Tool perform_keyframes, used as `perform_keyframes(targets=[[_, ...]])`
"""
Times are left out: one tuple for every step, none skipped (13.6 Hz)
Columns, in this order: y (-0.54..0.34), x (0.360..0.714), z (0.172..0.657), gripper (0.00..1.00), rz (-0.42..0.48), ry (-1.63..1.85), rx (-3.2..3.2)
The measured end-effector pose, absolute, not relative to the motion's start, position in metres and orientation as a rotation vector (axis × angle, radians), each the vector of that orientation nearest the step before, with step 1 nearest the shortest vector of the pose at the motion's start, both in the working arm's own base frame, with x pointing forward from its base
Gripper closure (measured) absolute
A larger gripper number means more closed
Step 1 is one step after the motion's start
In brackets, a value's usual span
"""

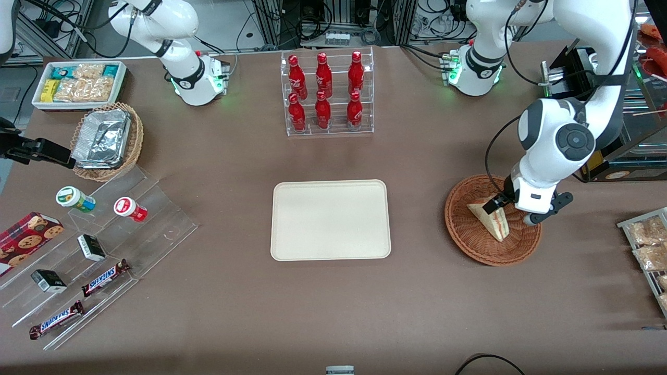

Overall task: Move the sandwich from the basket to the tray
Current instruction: 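Move the left gripper over the wicker basket and lower onto the sandwich, then close the left gripper on the wrapped sandwich and lift it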

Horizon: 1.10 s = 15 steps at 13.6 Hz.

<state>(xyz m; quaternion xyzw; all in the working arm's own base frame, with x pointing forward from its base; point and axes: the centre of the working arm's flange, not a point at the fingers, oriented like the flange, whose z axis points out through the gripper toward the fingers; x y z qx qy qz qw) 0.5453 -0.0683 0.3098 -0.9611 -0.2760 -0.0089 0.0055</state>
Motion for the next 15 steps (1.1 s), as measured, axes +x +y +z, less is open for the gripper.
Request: perform_keyframes(targets=[[-0.069, 0.545, 0.303, 0.0, -0.032, -0.884, -3.006], [-0.07, 0.544, 0.295, 0.0, -0.029, -0.893, -3.004], [-0.07, 0.543, 0.287, 0.0, -0.029, -0.898, -3.004], [-0.07, 0.542, 0.28, 0.0, -0.027, -0.9, -3.004], [-0.07, 0.542, 0.275, 0.02, -0.023, -0.902, -3.004], [-0.07, 0.541, 0.269, 0.07, -0.022, -0.908, -3.003], [-0.07, 0.54, 0.265, 0.16, -0.021, -0.919, -3.0], [-0.07, 0.539, 0.26, 0.29, -0.016, -0.929, -2.996], [-0.07, 0.537, 0.258, 0.39, -0.01, -0.932, -2.994], [-0.07, 0.536, 0.257, 0.52, -0.008, -0.932, -2.993], [-0.07, 0.536, 0.257, 0.59, -0.01, -0.931, -2.993], [-0.07, 0.536, 0.258, 0.67, -0.013, -0.928, -2.994], [-0.07, 0.536, 0.259, 0.71, -0.017, -0.92, -2.995], [-0.07, 0.536, 0.26, 0.74, -0.021, -0.898, -2.995], [-0.071, 0.536, 0.264, 0.75, -0.025, -0.864, -2.992]])
